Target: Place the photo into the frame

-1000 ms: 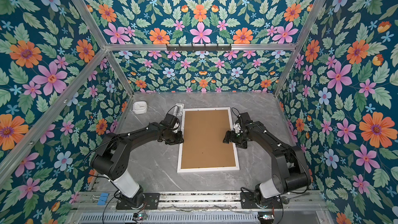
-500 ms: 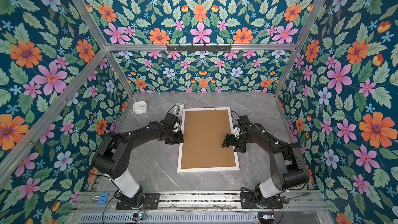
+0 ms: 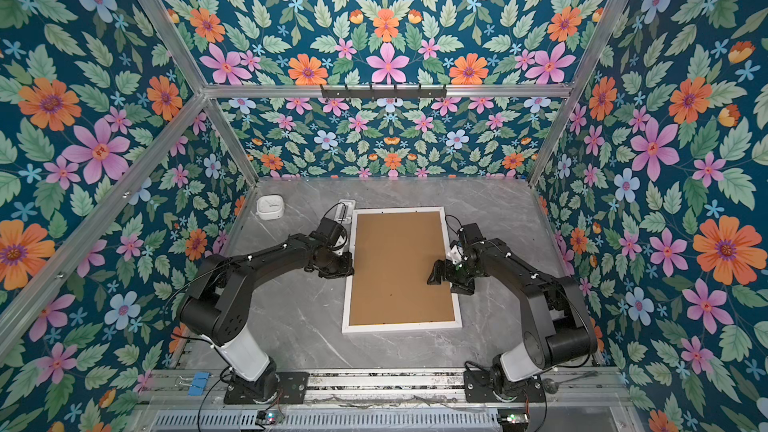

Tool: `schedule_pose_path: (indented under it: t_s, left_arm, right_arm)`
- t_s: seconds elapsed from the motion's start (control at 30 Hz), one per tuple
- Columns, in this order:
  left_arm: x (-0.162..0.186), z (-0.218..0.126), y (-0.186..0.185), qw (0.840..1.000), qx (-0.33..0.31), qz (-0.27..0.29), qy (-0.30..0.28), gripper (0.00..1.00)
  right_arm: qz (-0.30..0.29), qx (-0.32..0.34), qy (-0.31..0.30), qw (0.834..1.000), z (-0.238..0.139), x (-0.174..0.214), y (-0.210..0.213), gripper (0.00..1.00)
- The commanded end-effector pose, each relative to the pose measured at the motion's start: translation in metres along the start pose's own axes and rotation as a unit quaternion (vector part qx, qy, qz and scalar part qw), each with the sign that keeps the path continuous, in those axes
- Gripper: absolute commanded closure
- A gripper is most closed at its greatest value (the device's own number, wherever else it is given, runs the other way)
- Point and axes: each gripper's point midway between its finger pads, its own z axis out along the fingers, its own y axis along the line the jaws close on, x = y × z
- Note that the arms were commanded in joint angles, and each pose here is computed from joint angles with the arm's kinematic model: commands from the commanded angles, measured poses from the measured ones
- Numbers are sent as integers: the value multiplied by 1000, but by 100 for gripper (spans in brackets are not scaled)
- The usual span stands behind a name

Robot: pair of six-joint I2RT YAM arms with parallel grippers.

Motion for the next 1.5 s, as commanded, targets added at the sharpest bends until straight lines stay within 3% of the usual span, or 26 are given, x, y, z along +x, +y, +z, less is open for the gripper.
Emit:
schedule_pose_path:
  t_s: [0.0,0.27,0.77,1.47]
  left_arm:
    - [19,6,22,998,-50,-2,33,77]
    - [20,6,23,998,-52,-1,35,78]
    - [19,3,24,998,-55,6,32,78]
    - [20,3,27,997,-64,19,37,77]
  right_arm:
    - [-4,2,18,1000,8,7,-1,14]
    - [-5,12,18,1000,8,8,-2,15]
    - [-32,3,-41,999,-32,-26,32,15]
    - [-10,17,-43,999,-24,-86,18,15]
